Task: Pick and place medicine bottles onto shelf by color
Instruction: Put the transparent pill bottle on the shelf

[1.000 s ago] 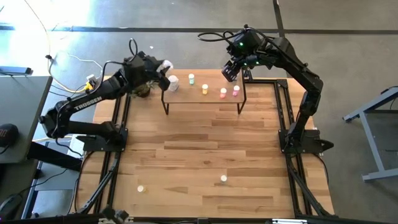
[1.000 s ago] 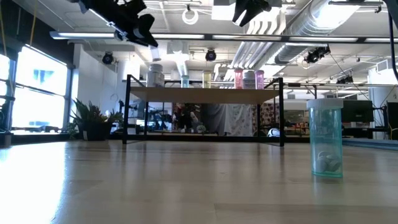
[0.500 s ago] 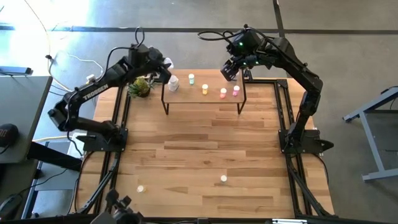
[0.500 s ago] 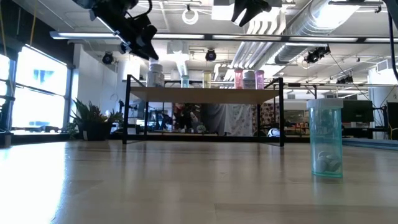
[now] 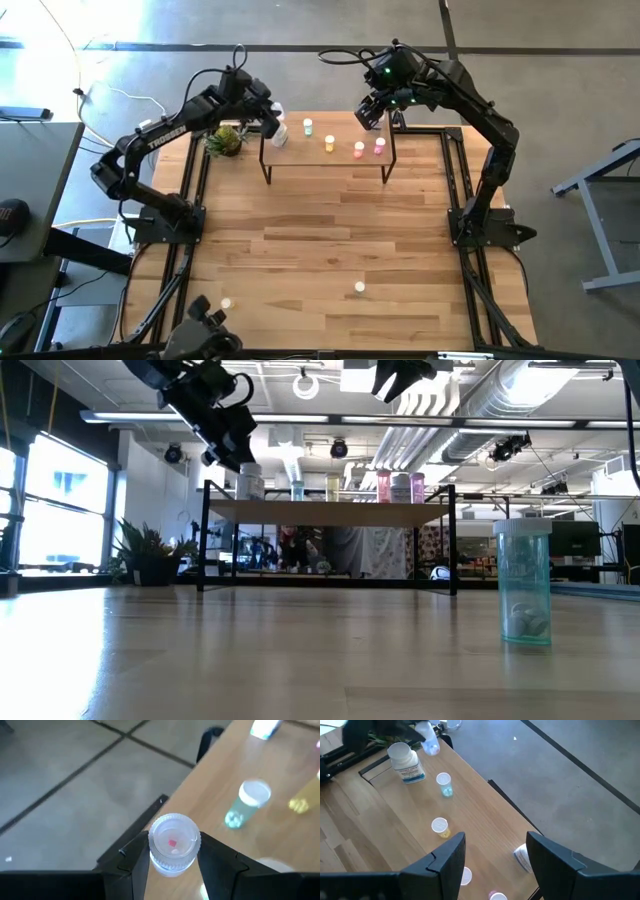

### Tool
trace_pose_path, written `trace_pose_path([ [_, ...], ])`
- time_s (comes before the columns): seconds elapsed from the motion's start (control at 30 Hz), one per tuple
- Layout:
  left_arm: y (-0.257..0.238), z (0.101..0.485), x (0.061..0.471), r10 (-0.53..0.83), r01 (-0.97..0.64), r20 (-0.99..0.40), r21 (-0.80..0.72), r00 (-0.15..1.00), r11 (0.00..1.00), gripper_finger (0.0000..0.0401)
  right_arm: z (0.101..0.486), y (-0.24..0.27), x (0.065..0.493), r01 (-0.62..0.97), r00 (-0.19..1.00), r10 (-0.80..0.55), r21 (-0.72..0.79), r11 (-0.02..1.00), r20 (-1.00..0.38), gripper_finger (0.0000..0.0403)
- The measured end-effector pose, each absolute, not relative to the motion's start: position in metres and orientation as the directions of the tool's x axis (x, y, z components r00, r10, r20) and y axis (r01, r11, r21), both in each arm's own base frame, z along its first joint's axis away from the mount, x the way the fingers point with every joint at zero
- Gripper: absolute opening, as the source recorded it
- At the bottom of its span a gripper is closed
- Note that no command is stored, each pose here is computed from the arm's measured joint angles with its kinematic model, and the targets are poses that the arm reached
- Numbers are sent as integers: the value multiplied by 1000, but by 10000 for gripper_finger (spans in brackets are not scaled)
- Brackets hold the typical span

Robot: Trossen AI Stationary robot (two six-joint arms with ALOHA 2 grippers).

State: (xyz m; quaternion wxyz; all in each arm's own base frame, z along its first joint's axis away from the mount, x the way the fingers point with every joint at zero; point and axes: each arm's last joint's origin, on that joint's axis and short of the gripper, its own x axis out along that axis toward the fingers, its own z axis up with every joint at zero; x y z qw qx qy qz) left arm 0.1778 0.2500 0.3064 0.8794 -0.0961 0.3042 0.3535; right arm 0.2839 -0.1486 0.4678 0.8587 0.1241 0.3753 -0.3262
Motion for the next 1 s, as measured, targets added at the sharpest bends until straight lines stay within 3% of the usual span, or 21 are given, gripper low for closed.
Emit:
trace_pose_path([
  [0.5, 255, 292, 180, 529, -692, -661, 20, 532, 721, 153, 468, -149, 284, 655, 506, -467, -29, 755, -725, 201],
  [1.0, 255, 294, 180, 547, -700, -660, 45, 515, 713, 238, 468, -148, 284, 667, 506, -467, -14, 745, -726, 201],
])
